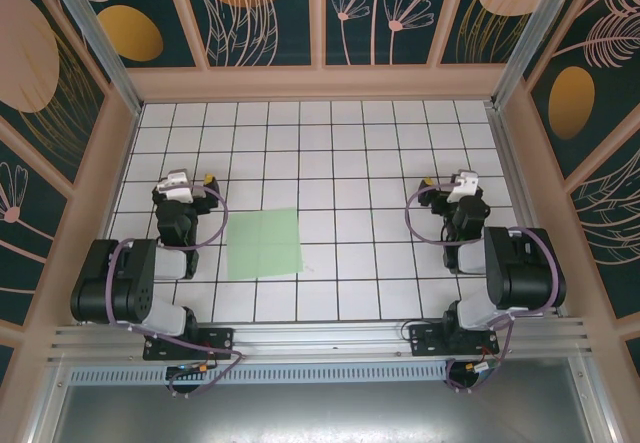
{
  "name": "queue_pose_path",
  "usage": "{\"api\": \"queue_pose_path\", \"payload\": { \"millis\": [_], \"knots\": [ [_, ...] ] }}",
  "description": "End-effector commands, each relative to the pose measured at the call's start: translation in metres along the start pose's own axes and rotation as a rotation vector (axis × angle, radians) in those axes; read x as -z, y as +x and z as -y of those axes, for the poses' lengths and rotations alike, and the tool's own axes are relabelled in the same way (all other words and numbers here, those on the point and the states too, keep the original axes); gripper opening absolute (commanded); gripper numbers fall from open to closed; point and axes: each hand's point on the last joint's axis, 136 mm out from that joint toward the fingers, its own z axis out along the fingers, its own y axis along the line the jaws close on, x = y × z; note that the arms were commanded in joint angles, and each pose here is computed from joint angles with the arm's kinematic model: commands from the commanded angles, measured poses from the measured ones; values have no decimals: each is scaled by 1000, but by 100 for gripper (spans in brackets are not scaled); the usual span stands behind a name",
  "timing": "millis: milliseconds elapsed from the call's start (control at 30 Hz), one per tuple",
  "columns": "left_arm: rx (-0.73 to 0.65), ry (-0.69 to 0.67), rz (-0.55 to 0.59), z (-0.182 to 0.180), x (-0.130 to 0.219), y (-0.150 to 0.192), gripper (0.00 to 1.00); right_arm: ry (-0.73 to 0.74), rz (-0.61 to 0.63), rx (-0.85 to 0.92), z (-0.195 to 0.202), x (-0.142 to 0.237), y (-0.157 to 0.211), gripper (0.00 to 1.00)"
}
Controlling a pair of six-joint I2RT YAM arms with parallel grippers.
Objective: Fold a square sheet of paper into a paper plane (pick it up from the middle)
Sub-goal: Move the square sheet of paper to the center of the table.
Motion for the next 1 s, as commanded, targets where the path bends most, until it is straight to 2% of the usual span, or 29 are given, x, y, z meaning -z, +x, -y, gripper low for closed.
{"api": "queue_pose_path", "payload": {
  "millis": [0, 100, 200, 300, 367, 500, 700, 767, 967],
  "knots": [
    [43, -73, 7, -11, -5, -25, 99, 24, 13, 41, -11, -7, -39, 99],
    [123, -144, -16, -21, -5, -40, 99, 84, -68, -35, -19, -14, -58, 99],
    [228, -157, -17, -22, -2, -56, 98, 79, -197, -155, -42, -19, -63, 99],
    [308, -137, -56, -16, -2, -72, 99, 33, -319, -235, -78, -21, -60, 99],
    [339, -136, -100, -13, -2, -80, 99, -61, -393, -277, -120, -18, -54, 99],
    [382, -146, -168, -10, 0, -90, 99, -319, -553, -298, -224, 5, -28, 99],
    [393, -58, -192, 5, 5, -94, 99, -535, -773, -230, -345, 48, 33, 82],
    [388, -53, -195, 6, 4, -94, 99, -567, -839, -175, -372, 58, 57, 75],
    [373, -85, -204, 1, 4, -89, 99, -635, -991, -40, -424, 75, 114, 64]
  ]
}}
